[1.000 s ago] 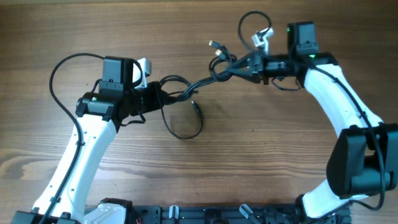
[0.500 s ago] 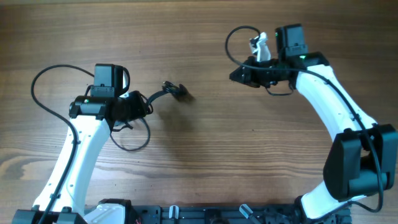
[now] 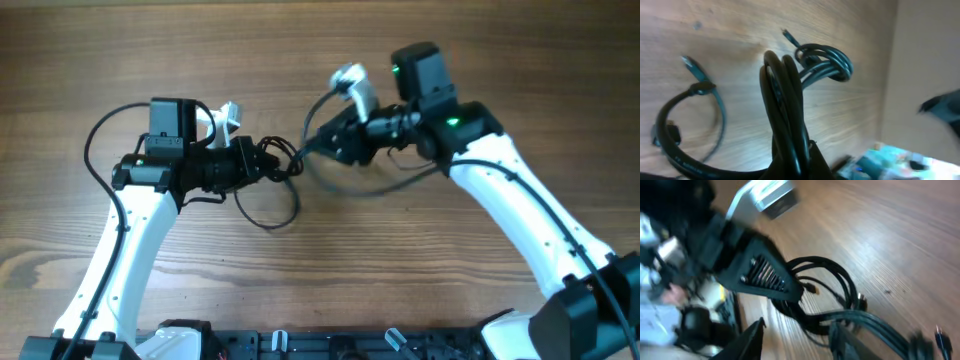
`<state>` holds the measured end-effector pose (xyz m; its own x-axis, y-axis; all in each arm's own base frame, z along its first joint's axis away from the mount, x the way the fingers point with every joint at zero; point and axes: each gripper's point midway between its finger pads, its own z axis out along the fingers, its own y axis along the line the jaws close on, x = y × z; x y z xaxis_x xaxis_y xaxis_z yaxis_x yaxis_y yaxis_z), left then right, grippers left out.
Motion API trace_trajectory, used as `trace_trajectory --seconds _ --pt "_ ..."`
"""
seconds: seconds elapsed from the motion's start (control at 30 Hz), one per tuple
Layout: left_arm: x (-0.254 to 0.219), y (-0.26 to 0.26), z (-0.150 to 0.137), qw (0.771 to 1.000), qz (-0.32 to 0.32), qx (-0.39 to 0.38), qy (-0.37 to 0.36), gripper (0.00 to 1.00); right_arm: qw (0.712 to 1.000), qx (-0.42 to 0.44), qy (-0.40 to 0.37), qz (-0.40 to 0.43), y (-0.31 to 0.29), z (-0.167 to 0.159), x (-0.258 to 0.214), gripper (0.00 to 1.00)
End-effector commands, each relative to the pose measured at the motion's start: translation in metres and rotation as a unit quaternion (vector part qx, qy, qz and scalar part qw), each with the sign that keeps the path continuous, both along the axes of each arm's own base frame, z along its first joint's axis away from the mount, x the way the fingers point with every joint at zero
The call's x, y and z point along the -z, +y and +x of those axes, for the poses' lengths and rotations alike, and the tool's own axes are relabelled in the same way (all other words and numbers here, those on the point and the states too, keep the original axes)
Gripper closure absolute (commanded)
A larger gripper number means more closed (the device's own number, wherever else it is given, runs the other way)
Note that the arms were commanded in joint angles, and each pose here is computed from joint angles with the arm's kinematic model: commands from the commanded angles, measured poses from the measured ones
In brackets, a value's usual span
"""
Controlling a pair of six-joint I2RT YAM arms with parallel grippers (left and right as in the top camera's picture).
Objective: Untangle cables
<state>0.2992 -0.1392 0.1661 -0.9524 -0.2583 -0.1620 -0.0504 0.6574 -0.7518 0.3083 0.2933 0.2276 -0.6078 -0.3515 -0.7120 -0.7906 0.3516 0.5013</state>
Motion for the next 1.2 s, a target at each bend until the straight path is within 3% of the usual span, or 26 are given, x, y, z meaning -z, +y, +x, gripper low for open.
trace_trajectory --seconds 0.0,0.3,0.4,0.7,0.83,0.93,1.03,1.07,1.17 --pt "-0.033 -0.015 -0.015 0.99 -0.131 0.015 0.048 0.96 0.989 -0.08 -0.121 -0.042 0.02 -0.015 0.008 0.54" --pt "-0.05 0.002 -0.019 0.977 -0.201 -0.001 0.072 0.96 0.973 -0.158 -0.16 -0.048 0.043 -0.05 0.013 0.5" --pt "-0.057 -0.001 -0.022 0.973 -0.22 0.01 0.072 0.96 0.971 -0.158 -0.166 -0.071 0.046 -0.047 0.026 0.64" --pt "-0.074 -0.007 -0.03 0.961 -0.266 0.047 0.056 0.96 0.97 -0.145 -0.18 -0.068 0.049 -0.034 0.026 0.76" --pt "-0.074 -0.007 -0.03 0.962 -0.264 0.05 0.051 0.96 0.973 -0.131 -0.178 -0.069 0.04 -0.024 0.026 0.96" --pt "-0.074 -0.007 -0.03 0.962 -0.264 0.05 0.051 0.96 0.978 -0.144 -0.152 -0.013 0.035 -0.027 0.012 0.96" --pt "-0.057 -0.001 -0.023 0.975 -0.216 0.024 0.052 0.96 0.992 -0.069 -0.102 -0.002 0.017 -0.001 0.003 0.96" --pt "-0.037 0.008 -0.018 0.985 -0.16 -0.008 0.062 0.96 0.995 -0.045 -0.088 0.013 0.006 0.008 -0.007 0.96" --pt "-0.007 0.026 -0.018 0.992 -0.074 -0.054 0.092 0.96 0.997 0.01 -0.057 0.053 -0.019 0.026 -0.032 0.96"
